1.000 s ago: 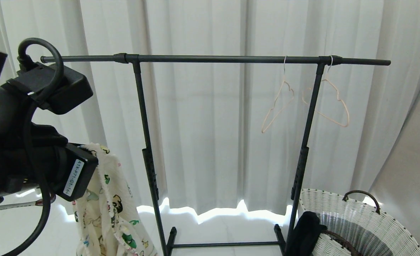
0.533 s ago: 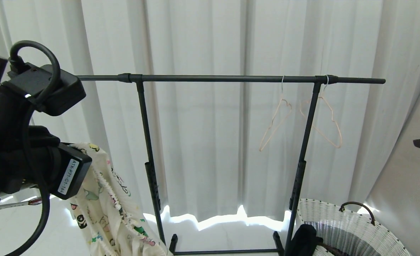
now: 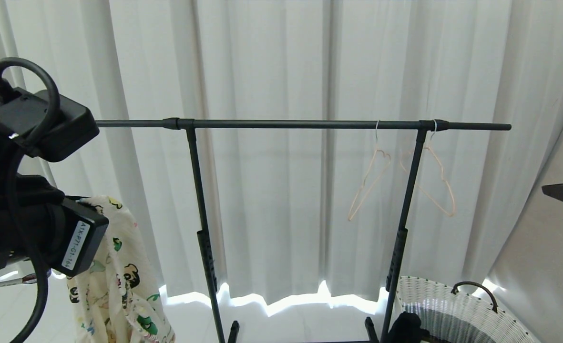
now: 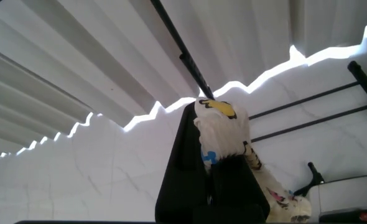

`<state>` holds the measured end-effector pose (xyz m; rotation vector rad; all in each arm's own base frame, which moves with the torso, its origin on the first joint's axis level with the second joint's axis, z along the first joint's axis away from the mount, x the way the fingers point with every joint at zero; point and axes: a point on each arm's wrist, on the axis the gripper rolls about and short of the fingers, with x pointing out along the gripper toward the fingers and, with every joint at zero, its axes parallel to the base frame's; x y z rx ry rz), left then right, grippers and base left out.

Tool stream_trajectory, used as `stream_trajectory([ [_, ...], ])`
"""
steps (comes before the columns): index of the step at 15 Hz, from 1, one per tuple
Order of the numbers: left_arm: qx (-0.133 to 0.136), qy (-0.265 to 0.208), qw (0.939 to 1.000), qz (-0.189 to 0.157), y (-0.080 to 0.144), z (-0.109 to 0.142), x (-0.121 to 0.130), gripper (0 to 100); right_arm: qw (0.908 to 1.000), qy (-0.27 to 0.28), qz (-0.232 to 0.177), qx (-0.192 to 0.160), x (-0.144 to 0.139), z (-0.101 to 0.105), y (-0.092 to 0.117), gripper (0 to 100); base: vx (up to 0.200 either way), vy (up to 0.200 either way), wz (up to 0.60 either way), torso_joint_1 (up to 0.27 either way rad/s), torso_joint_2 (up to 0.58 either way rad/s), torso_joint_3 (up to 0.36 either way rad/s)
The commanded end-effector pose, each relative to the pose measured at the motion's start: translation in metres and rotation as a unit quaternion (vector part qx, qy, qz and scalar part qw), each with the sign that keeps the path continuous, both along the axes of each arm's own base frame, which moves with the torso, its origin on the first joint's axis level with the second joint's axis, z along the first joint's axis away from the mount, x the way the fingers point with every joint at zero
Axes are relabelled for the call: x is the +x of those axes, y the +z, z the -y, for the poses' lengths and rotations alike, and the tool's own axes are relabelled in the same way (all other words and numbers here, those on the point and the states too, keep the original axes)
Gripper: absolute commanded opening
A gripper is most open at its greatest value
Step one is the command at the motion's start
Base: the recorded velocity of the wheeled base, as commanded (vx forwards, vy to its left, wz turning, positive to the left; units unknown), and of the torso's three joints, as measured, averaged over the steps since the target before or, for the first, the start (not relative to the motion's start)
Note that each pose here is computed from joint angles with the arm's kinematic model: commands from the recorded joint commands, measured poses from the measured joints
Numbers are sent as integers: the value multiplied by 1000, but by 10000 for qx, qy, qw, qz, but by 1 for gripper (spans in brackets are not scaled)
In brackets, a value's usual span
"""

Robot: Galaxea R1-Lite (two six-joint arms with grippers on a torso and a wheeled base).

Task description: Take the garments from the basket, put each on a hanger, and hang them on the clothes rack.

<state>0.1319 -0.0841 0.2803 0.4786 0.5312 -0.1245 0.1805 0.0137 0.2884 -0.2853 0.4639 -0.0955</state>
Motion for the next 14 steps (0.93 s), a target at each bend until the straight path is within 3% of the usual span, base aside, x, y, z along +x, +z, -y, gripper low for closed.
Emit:
stream_trajectory([
  [1, -32, -24, 10000, 30, 1, -1, -2, 0, 10000, 7, -24, -7, 1, 0, -1, 100, 0, 0, 0, 0, 0, 0],
  [6, -50, -270, 9996, 35, 1, 4, -9, 0, 10000, 47, -49, -13, 2, -2, -2, 100, 0, -200, 0, 2, -4, 0],
  [13, -101, -241, 9996, 50, 1, 3, -10, 0, 9974, 638, -146, 299, 10, -6, -6, 100, 0, 0, 0, 0, 0, 0],
  [14, -106, -241, 9996, 56, 2, 3, -9, 0, 9963, 768, -46, 376, 12, -7, -4, 100, 200, 0, 0, 2, 7, -2],
])
